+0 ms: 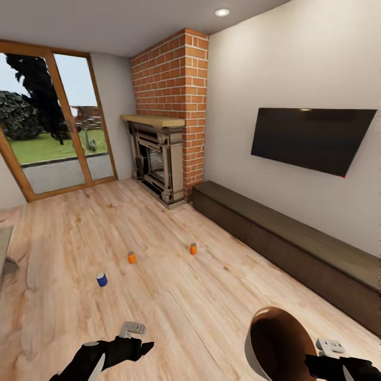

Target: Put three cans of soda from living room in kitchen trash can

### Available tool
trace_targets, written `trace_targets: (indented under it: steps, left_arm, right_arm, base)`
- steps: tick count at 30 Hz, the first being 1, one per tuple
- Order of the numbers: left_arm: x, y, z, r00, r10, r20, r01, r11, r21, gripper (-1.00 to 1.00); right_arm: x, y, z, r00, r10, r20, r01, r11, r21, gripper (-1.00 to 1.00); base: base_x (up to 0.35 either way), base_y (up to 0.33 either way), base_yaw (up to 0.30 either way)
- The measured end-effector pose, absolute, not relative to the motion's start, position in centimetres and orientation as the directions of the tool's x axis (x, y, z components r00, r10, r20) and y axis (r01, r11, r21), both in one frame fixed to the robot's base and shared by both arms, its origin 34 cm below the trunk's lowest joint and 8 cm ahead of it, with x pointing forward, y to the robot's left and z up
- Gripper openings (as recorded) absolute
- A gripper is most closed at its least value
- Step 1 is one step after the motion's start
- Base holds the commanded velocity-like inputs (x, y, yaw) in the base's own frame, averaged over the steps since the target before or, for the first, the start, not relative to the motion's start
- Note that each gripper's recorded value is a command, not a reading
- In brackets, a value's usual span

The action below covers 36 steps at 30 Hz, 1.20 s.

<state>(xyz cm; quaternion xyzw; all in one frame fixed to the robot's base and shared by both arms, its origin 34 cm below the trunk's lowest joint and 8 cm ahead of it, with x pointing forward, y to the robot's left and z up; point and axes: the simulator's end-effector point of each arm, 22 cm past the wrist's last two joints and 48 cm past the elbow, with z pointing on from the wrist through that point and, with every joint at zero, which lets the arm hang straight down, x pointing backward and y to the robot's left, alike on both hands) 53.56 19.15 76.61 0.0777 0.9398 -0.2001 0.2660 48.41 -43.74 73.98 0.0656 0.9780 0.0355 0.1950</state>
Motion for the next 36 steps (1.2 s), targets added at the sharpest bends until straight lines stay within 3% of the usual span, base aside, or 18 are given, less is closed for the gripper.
trace_targets:
  steps: [36]
  left_arm:
    - [53.47, 19.16, 76.53, -0.848, 0.040, -0.528, 0.252, 0.908, -0.335, 1.00]
  right_arm:
    - [48.29, -43.50, 73.84, -0.921, 0.123, -0.371, 0.097, 0.991, 0.089, -1.00]
  base:
    - [0.325, 0.092, -0.025]
